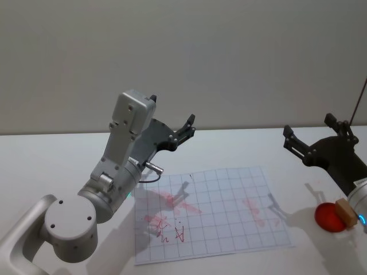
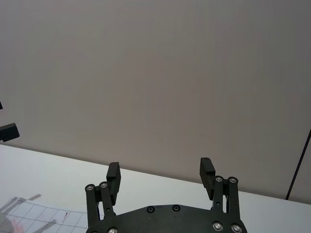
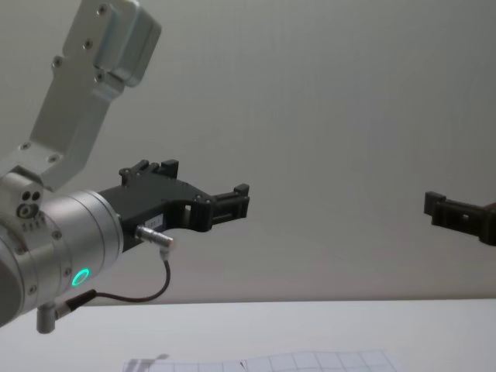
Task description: Use the one hand to pick up the stamp and affix it onto the A4 paper.
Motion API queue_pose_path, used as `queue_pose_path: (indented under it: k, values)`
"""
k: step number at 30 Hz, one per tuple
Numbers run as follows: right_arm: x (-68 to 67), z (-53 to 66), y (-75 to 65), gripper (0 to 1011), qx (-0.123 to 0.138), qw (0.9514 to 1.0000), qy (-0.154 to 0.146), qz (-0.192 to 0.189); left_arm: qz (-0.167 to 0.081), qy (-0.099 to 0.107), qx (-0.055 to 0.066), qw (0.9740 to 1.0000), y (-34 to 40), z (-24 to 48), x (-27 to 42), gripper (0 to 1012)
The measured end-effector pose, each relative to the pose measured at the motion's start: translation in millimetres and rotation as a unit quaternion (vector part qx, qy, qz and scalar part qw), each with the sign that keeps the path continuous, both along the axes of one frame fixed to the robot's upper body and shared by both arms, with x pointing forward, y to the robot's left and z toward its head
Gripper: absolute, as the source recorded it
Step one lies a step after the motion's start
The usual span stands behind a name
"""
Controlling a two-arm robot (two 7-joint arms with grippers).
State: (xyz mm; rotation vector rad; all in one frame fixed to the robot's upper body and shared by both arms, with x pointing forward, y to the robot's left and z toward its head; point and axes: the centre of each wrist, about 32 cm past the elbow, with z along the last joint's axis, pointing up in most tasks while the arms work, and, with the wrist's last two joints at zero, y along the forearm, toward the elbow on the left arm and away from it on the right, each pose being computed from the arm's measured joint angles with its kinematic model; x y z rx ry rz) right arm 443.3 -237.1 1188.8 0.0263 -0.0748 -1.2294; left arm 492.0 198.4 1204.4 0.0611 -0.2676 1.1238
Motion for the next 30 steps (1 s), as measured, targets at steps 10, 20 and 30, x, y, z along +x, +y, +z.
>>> queue_pose_path:
  k: [10,20,30]
  values:
    - [0.0,0.0,0.0,1001,0.0,1.0,0.0,0.0,0.0,0.0,0.0,1.0,0.0,0.0,0.0,1001]
    - [0.0,0.0,0.0,1001,0.0,1.0,0.0,0.0,0.0,0.0,0.0,1.0,0.0,0.0,0.0,1001]
    - [0.0,0.0,-0.2,1001,0.0,1.0,0.0,0.0,0.0,0.0,0.0,1.0,0.0,0.0,0.0,1001]
